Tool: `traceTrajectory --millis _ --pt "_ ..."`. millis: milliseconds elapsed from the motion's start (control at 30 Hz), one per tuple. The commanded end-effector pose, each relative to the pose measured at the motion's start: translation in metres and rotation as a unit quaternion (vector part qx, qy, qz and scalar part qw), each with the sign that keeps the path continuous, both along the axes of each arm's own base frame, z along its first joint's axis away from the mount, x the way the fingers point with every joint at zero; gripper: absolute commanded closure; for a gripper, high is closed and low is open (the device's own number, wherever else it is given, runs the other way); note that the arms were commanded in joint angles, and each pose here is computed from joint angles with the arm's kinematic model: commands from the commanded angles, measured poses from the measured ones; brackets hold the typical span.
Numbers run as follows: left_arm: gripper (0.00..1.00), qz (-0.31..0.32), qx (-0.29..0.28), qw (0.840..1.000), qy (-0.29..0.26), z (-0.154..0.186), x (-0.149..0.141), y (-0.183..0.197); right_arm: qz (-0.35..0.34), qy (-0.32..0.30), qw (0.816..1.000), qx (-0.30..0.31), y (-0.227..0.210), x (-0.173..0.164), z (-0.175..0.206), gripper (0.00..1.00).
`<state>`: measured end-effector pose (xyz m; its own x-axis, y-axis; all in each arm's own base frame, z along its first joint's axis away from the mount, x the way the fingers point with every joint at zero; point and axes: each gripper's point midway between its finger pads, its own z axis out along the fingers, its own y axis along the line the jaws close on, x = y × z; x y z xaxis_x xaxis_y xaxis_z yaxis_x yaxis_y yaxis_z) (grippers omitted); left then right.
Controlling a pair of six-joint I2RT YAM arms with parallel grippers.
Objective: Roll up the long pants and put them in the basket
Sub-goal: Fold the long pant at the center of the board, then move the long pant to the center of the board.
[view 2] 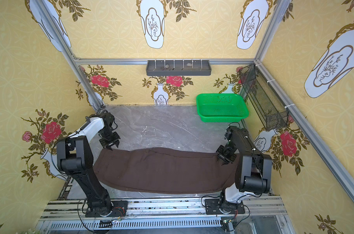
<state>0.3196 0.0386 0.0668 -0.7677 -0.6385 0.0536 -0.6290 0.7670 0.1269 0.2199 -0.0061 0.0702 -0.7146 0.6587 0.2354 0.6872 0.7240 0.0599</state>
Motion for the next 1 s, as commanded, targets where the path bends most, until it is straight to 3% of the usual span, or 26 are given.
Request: traceTrajectory --millis 0,333,467,667,967 --pt "0.65 0.039 -0.018 0.999 0.015 -0.011 -0.001 -0.006 0.005 -0.006 1.000 -0.005 -0.002 0.005 0.003 0.69" --pt "0.67 0.054 -0.026 0.996 0.063 -0.043 -0.020 -0.010 -0.013 -0.018 1.000 -0.007 -0.015 0.018 0.009 0.70" --pt "0.79 0.054 -0.019 0.996 0.067 -0.055 -0.018 -0.007 -0.016 -0.024 1.000 -0.005 -0.017 0.026 0.010 0.70" --pt "1.00 0.041 -0.002 0.997 0.060 -0.056 0.002 0.001 -0.027 -0.015 0.999 -0.012 -0.027 0.020 0.002 0.70" --pt "1.00 0.016 0.034 0.998 0.045 -0.051 0.039 0.030 -0.056 -0.008 0.998 -0.014 -0.045 0.012 -0.005 0.70"
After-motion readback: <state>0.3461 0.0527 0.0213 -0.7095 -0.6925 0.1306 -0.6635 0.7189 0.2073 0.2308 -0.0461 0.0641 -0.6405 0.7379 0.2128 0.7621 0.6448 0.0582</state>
